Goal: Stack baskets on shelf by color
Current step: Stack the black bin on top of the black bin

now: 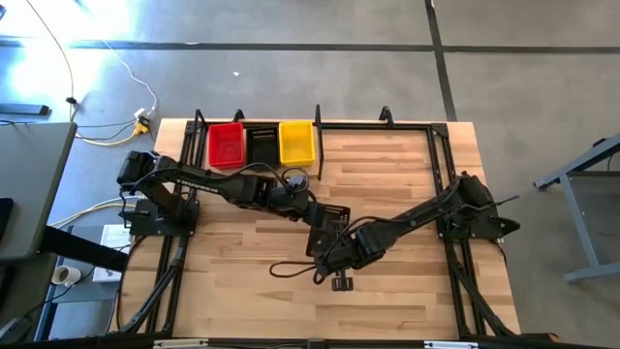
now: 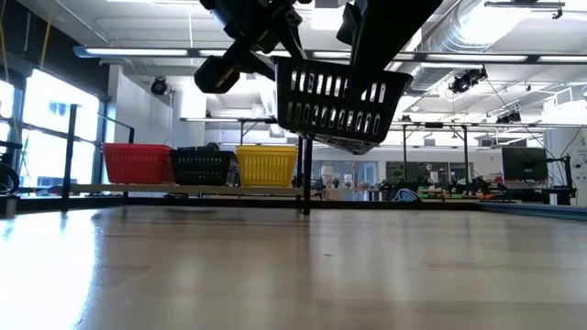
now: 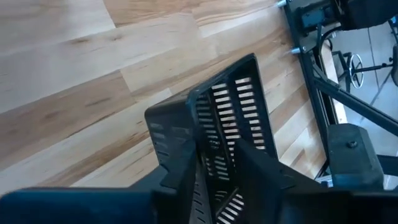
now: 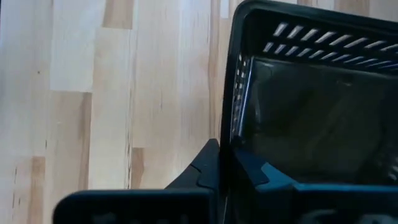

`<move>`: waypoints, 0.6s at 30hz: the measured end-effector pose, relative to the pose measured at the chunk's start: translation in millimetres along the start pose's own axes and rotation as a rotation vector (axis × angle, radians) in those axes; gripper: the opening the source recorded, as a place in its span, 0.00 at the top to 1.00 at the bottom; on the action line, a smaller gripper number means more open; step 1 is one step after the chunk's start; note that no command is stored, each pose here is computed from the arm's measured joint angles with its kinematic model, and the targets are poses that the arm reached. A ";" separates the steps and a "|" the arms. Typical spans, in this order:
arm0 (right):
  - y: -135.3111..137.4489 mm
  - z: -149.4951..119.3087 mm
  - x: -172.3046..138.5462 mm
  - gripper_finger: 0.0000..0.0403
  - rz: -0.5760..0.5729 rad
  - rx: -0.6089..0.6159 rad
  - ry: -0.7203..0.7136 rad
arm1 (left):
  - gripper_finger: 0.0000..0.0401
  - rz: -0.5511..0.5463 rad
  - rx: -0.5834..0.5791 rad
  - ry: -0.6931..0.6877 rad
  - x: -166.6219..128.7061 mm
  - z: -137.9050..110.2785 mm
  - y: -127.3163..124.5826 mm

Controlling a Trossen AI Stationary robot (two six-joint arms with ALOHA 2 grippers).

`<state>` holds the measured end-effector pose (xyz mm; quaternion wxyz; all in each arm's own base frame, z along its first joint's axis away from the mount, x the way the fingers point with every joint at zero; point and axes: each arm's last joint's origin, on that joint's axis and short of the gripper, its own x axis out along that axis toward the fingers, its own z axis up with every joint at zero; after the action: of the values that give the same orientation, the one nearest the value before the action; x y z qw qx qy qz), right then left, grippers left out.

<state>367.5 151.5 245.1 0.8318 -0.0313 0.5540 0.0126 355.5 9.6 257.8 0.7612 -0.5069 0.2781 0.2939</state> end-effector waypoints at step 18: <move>-14.9 -3.9 -4.7 1.00 -0.029 0.076 0.064 | 0.64 0.033 0.076 0.138 -3.7 31.2 20.0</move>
<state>362.9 136.5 248.5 0.8142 -0.0082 0.5801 -0.0216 342.3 44.4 258.6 0.7539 -0.4921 0.3491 0.2599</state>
